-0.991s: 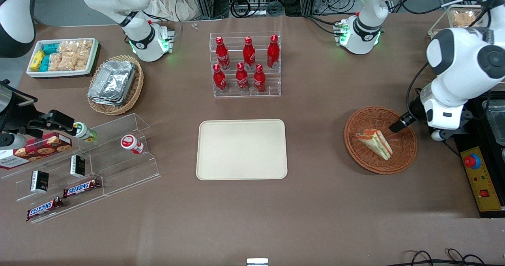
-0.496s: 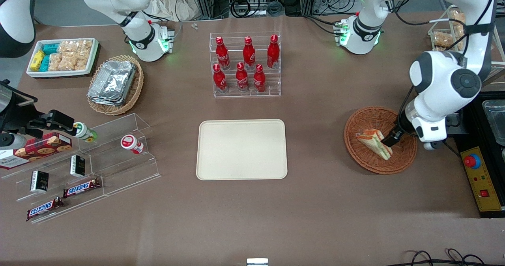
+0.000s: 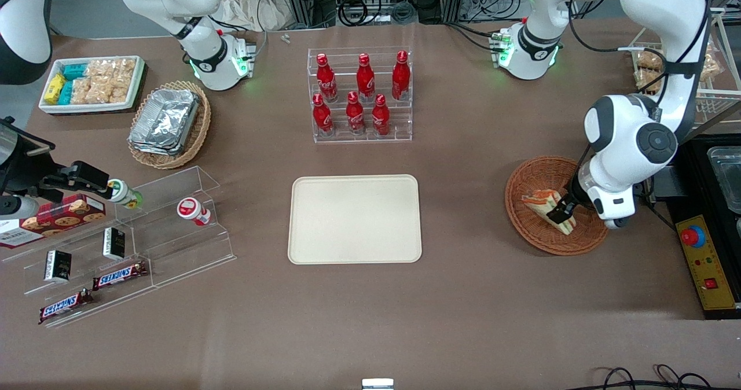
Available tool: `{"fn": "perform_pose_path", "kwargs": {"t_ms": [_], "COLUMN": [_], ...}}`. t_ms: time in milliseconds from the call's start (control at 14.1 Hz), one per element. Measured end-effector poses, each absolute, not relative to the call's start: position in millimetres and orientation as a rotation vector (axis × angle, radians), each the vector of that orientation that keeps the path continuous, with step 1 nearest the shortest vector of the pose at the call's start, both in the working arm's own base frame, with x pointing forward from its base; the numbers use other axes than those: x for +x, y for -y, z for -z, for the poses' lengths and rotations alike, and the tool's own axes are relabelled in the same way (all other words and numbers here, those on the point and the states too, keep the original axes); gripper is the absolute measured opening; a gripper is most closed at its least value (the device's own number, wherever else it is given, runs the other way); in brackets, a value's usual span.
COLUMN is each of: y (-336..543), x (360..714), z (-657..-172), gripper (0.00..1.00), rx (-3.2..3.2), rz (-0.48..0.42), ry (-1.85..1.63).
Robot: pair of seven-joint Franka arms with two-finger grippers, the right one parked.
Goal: Place sandwich from basket to tray
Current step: 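Lower the open left gripper around the sandwich and close it, then lift the gripped sandwich up out of the basket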
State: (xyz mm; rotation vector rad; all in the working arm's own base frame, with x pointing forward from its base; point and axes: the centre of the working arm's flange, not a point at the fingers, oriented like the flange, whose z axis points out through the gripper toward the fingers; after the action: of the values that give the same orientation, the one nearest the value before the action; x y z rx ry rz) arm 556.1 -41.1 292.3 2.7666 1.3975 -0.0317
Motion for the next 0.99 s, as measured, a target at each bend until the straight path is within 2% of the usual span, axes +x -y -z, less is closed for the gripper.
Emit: {"fn": "perform_pose_path", "kwargs": {"t_ms": [425, 708, 779, 850, 920, 991], "y": [41, 41, 41, 41, 41, 41], "x": [557, 554, 554, 554, 554, 554], "z": [-275, -261, -260, -260, -260, -260], "gripper": [1.0, 0.99, 0.95, 0.85, 0.85, 0.79], "rx": [2.747, 2.752, 2.752, 2.752, 2.751, 2.751], "rz": [0.026, 0.054, 0.056, 0.056, 0.056, 0.057], "ry": [-1.43, -1.443, -1.444, -1.445, -1.446, -1.447]}}
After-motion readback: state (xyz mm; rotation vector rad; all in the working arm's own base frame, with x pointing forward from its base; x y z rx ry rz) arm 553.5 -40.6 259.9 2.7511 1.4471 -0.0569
